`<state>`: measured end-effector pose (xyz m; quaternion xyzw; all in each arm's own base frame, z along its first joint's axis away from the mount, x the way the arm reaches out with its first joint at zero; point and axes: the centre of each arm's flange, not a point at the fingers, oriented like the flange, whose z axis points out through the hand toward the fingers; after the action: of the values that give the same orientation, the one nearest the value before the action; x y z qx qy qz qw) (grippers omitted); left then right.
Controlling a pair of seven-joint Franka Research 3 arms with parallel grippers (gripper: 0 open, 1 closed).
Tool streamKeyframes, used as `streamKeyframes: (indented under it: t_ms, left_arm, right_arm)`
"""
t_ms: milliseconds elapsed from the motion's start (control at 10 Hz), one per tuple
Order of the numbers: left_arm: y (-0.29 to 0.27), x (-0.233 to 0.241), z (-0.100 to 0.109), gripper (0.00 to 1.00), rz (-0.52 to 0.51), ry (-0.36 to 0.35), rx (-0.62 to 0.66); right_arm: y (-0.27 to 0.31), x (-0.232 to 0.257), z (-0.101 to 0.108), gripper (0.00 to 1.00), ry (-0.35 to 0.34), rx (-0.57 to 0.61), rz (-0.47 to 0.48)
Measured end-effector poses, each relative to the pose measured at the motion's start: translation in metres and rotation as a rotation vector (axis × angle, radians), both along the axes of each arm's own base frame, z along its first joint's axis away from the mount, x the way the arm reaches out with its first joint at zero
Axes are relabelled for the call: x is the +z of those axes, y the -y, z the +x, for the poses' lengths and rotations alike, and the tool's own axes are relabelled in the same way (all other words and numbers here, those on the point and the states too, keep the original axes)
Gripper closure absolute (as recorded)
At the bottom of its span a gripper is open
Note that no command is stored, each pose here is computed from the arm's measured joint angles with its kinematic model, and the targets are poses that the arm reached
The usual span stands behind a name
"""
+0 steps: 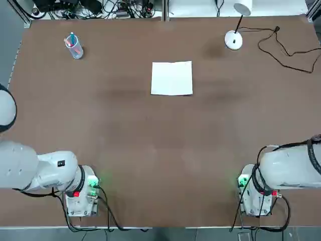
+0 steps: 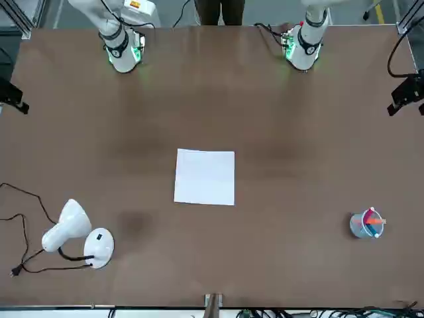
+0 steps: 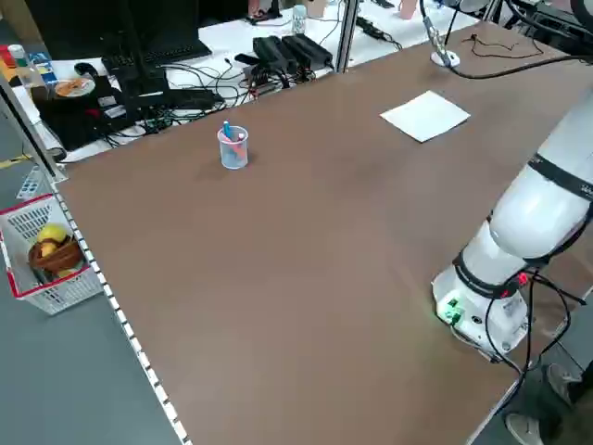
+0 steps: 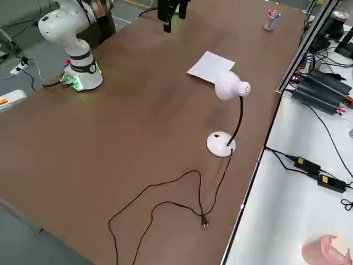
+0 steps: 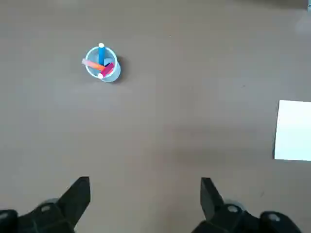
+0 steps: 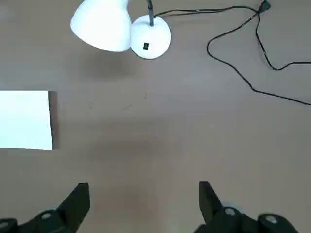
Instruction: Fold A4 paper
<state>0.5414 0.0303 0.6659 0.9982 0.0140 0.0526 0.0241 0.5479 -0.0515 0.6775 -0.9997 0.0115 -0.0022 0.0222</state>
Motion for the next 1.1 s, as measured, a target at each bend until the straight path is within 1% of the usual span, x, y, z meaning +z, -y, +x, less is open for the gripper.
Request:
streamKeyframes:
  t_ms: [200, 500, 700, 800, 900, 1000, 1100]
  left_arm:
    - [0.0, 0.0, 0.0, 0.0, 0.0, 0.0, 0.0]
    - [0.002, -0.001, 0.001, 0.0, -0.001, -0.003, 0.004]
    - [0.011, -0.014, 0.009, 0.01, -0.017, -0.025, 0.007]
    - [0.027, -0.024, 0.015, 0.02, -0.045, -0.042, 0.033]
    - [0.047, -0.031, 0.02, 0.13, -0.067, -0.059, 0.073]
    - [0.069, -0.033, 0.02, 0.32, -0.076, -0.069, 0.098]
    - [0.092, -0.031, 0.018, 0.47, -0.094, -0.074, 0.118]
  right_arm:
    - [-0.003, -0.001, 0.001, 0.02, -0.002, 0.008, -0.022]
    - [-0.003, -0.008, 0.004, 0.01, -0.018, 0.011, -0.051]
    - [-0.008, -0.013, 0.006, 0.01, -0.029, 0.021, -0.051]
    - [-0.02, -0.016, 0.007, 0.01, -0.033, 0.042, -0.051]
    - [-0.035, -0.023, 0.011, 0.01, -0.035, 0.07, -0.05]
    - [-0.056, -0.033, 0.016, 0.01, -0.03, 0.106, -0.051]
    - [-0.079, -0.048, 0.021, 0.01, -0.025, 0.146, -0.051]
